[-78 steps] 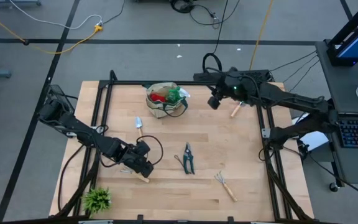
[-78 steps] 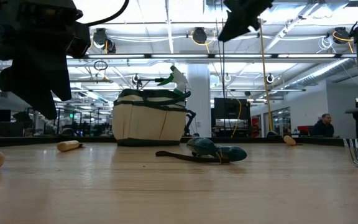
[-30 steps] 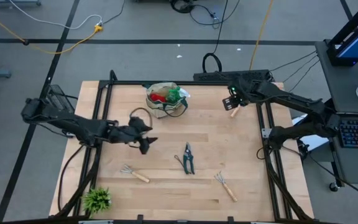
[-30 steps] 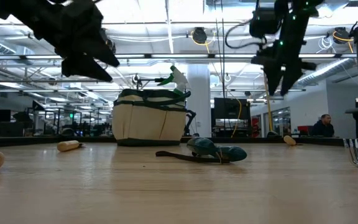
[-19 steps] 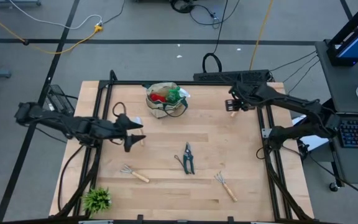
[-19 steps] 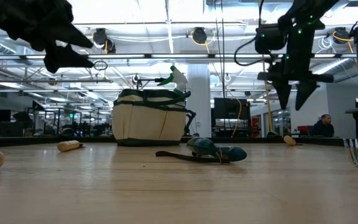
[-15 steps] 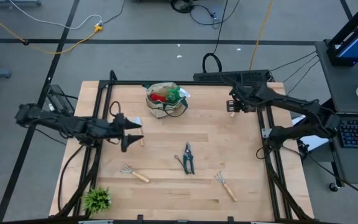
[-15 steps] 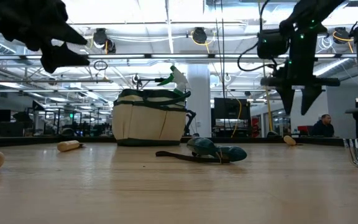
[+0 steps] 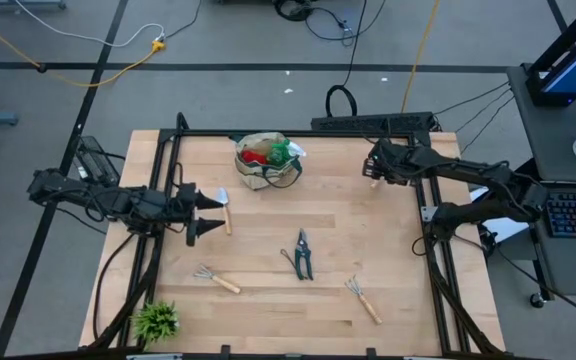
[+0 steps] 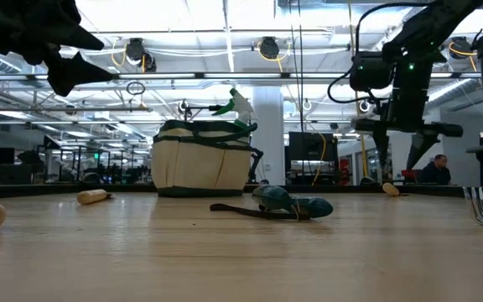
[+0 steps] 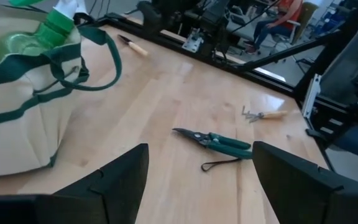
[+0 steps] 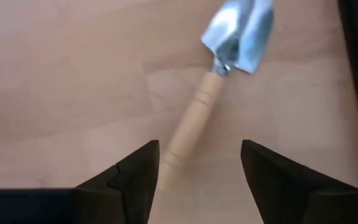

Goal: Pick & Place Garden tools in Gardening bag
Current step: Put the right trowel into the gardening bag

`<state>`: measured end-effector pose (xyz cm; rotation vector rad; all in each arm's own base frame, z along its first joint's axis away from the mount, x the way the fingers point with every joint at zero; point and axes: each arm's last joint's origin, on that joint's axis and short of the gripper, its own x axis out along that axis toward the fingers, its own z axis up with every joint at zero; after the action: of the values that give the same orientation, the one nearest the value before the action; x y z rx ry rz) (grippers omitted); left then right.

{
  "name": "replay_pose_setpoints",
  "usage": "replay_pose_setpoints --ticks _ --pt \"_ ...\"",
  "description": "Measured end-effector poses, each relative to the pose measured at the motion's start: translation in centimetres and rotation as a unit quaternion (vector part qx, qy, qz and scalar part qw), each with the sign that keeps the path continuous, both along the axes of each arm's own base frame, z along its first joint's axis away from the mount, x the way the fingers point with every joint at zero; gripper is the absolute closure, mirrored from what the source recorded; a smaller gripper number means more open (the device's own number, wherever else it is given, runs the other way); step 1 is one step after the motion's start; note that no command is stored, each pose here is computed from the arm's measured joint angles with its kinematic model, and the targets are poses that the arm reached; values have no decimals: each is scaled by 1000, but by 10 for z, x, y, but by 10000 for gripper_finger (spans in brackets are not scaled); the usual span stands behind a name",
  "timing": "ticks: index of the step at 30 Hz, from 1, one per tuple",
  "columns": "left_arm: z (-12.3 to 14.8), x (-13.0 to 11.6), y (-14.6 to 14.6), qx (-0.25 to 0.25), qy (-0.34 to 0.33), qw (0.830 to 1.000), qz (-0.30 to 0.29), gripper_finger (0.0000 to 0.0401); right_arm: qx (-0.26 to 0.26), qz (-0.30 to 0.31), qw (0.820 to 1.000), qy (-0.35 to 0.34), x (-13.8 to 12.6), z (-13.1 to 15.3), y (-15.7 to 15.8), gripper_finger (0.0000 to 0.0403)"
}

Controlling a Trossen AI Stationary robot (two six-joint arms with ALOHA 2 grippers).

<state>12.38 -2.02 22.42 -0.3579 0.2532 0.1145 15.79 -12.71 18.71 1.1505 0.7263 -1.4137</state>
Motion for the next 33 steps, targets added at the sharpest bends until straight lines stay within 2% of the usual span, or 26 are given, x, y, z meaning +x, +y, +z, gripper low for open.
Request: replay_pose_setpoints --ticks 5,15,25,33 --pt "0 0 -1 -6 1 1000 -11 107 -19 -15 999 -30 1 -2 -7 174" --pt "0 0 -1 2 1 1000 -14 107 -22 -48 998 -37 -7 -2 -16 174" --pt "0 0 -1 10 2 1000 -15 107 -54 -51 994 -79 -2 -5 -21 167" --pt "0 0 -1 10 2 1000 -15 107 -34 -82 993 -74 -9 -21 -14 167"
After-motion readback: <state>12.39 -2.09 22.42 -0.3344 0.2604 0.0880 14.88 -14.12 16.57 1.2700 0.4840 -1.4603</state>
